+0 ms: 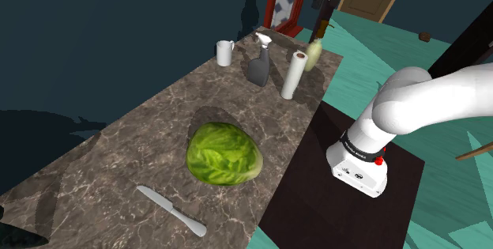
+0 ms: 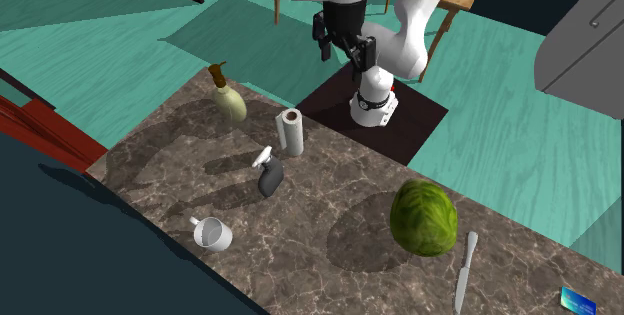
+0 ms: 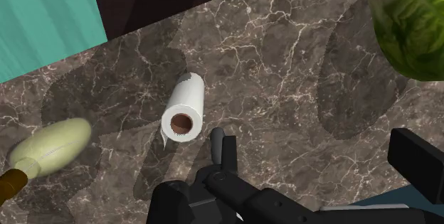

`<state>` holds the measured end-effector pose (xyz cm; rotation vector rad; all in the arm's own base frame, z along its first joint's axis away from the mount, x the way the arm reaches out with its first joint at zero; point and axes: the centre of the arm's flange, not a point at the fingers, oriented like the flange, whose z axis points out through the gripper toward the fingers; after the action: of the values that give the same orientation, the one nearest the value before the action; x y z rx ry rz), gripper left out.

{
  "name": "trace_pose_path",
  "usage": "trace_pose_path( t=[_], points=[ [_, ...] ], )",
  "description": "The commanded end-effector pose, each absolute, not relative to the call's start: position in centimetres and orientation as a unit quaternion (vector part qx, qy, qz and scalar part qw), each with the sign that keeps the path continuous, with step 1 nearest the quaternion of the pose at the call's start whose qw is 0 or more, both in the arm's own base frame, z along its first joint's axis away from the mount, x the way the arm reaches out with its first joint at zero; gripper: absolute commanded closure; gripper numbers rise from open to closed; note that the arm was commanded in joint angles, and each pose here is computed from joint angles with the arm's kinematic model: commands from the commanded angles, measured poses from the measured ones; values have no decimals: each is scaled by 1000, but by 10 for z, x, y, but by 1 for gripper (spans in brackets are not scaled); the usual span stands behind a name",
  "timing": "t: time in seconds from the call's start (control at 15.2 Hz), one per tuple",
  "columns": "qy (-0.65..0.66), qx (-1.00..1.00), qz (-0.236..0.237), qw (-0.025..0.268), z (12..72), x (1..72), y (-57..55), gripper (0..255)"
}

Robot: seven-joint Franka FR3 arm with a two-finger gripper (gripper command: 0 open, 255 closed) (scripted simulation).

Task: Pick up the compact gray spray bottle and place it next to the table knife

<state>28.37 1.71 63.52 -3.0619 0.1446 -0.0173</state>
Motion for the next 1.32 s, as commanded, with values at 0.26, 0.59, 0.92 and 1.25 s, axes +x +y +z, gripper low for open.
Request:
trace_pose_path(
  t=[0.26,0.59,0.92,1.25],
  points=[
    [40,-998,-10,37,599,318,3,0],
    [31,-999,-15,35,555,362,-14,0],
    [21,-999,-20,33,511,407,-31,0],
    [12,-999,-25,31,468,453,-47,0]
  ],
)
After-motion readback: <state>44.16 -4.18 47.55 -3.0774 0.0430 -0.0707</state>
